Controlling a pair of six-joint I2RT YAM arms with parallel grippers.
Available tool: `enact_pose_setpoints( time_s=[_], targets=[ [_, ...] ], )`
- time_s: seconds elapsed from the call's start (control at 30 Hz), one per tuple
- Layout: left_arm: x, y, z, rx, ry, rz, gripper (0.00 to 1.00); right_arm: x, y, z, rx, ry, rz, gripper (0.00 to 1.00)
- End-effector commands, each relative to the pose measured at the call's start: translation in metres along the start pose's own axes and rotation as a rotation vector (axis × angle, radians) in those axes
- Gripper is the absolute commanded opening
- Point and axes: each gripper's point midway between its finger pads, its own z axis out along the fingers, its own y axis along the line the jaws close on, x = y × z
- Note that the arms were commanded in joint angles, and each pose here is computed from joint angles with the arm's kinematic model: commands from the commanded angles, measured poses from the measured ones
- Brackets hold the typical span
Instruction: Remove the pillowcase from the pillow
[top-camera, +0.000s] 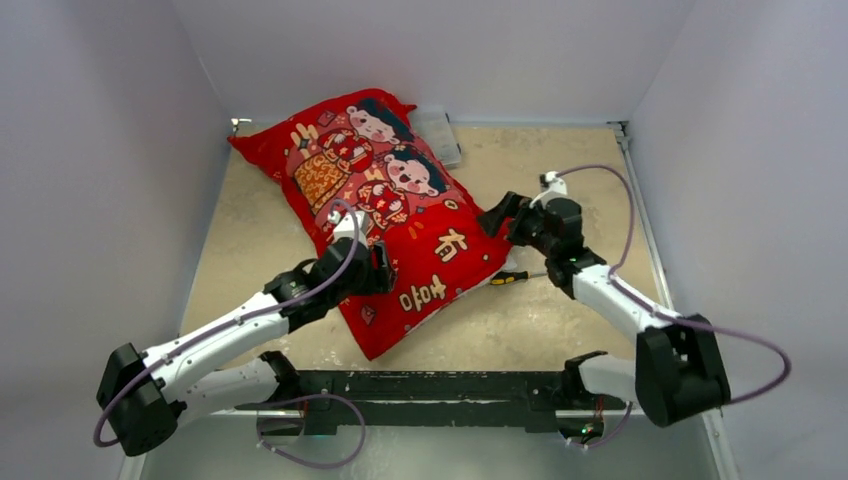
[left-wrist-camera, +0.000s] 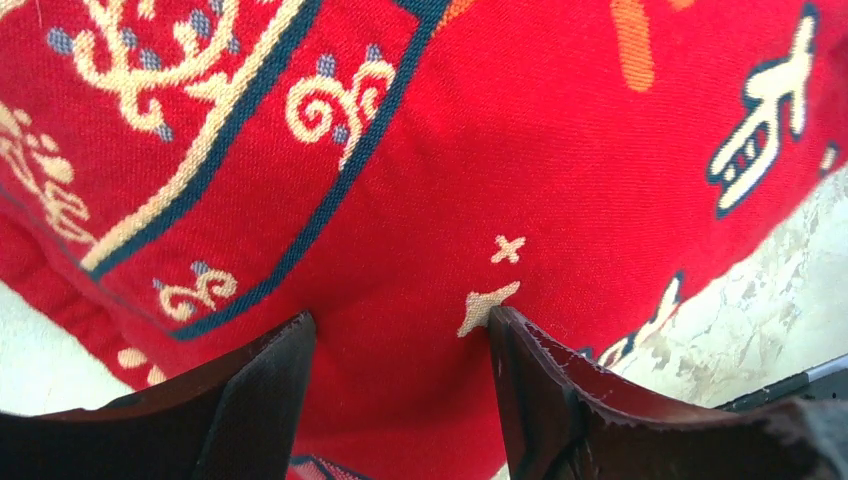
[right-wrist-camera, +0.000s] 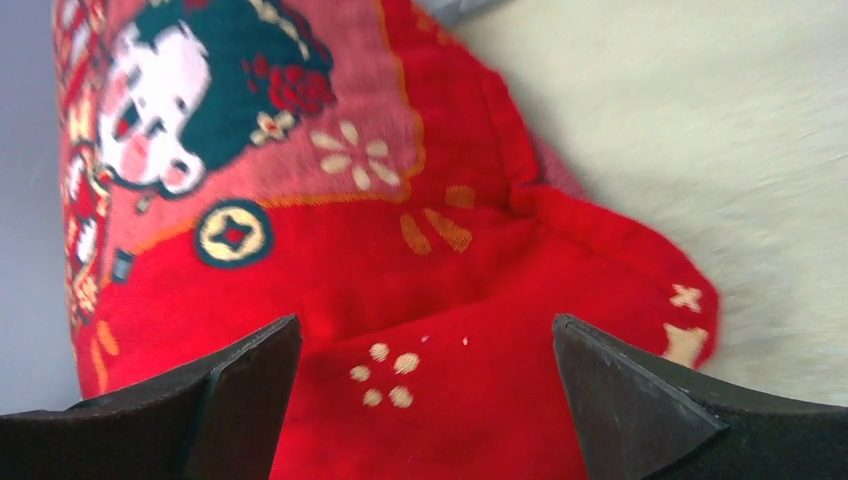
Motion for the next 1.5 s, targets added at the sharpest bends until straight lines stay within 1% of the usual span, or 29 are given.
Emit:
enact_pose_setpoints(
  time_s=[0.0,0.03,0.07,0.1,0.13,0.17,0.2,0.23,0.3,0.37,0.5,0.6,0.63,0.67,0.7,0.77,0.8,0.87,0.9,0.93,0.97,1.03,1.2,1.3,1.47],
  targets=[
    [0.013,0.012,-0.01,0.007,0.007,-0.033,0.64,0.026,0.038,0.023,-0.135,0.06,-0.015,0.99],
    [0.014,0.011,-0.01,0.017,0.01,-0.032,0.64,0.035,0.046,0.031,-0.158,0.086,-0.02,0.98],
    [0.015,0.008,-0.008,0.03,0.014,-0.028,0.64,0.042,0.053,0.04,-0.183,0.111,-0.023,0.94],
    [0.018,0.007,-0.006,0.04,0.021,-0.023,0.64,0.051,0.057,0.049,-0.204,0.139,-0.024,0.89],
    [0.02,0.004,-0.003,0.054,0.029,-0.021,0.64,0.057,0.063,0.057,-0.229,0.158,-0.026,0.8],
    [0.023,0.001,-0.001,0.069,0.04,-0.02,0.64,0.068,0.059,0.069,-0.222,0.185,-0.023,0.68],
    [0.023,-0.002,0.002,0.079,0.044,-0.02,0.64,0.071,0.059,0.08,-0.219,0.194,-0.025,0.49],
    [0.027,-0.002,0.005,0.074,0.057,-0.017,0.64,0.07,0.06,0.09,-0.215,0.195,-0.031,0.36],
    [0.026,0.001,0.007,0.05,0.063,-0.006,0.63,0.066,0.061,0.111,-0.205,0.191,-0.049,0.14],
    [0.017,0.002,0.003,0.029,0.043,0.016,0.63,0.052,0.066,0.131,-0.198,0.16,-0.073,0.0],
    [0.008,0.007,-0.004,0.009,0.017,0.067,0.63,0.018,0.074,0.168,-0.154,0.089,-0.119,0.0],
    [0.014,0.005,-0.004,0.014,0.063,0.106,0.65,0.001,0.083,0.188,-0.147,0.063,-0.114,0.0],
    [0.018,0.005,-0.003,0.009,0.083,0.117,0.65,-0.014,0.088,0.194,-0.136,0.031,-0.11,0.0],
    [0.022,0.004,-0.002,0.009,0.098,0.126,0.65,-0.02,0.09,0.198,-0.124,0.022,-0.106,0.03],
    [0.025,0.003,0.0,0.01,0.112,0.138,0.65,-0.028,0.095,0.201,-0.123,0.011,-0.105,0.09],
    [0.029,-0.003,0.0,0.02,0.123,0.158,0.65,-0.04,0.103,0.197,-0.131,-0.008,-0.105,0.24],
    [0.028,-0.007,-0.001,0.027,0.121,0.168,0.65,-0.046,0.106,0.192,-0.134,-0.023,-0.105,0.34],
    [0.025,-0.013,-0.005,0.035,0.11,0.187,0.65,-0.058,0.108,0.176,-0.122,-0.063,-0.103,0.68],
    [0.022,-0.017,-0.006,0.039,0.101,0.193,0.65,-0.061,0.106,0.168,-0.104,-0.077,-0.101,0.82],
    [0.02,-0.018,-0.007,0.04,0.096,0.199,0.65,-0.066,0.105,0.158,-0.09,-0.094,-0.097,0.9],
    [0.019,-0.02,-0.008,0.039,0.094,0.204,0.65,-0.068,0.103,0.147,-0.079,-0.102,-0.093,0.96],
    [0.018,-0.022,-0.009,0.039,0.092,0.211,0.65,-0.065,0.101,0.125,-0.077,-0.106,-0.083,0.99],
    [0.026,-0.03,-0.007,0.042,0.103,0.246,0.66,-0.054,0.082,0.072,-0.035,-0.135,-0.058,0.99],
    [0.032,-0.027,-0.004,-0.018,0.108,0.303,0.67,-0.044,0.079,0.04,-0.052,-0.129,-0.051,0.99],
    [0.039,-0.024,-0.002,-0.2,0.069,0.442,0.67,-0.022,0.069,0.008,-0.079,-0.112,-0.046,0.99]
  ],
)
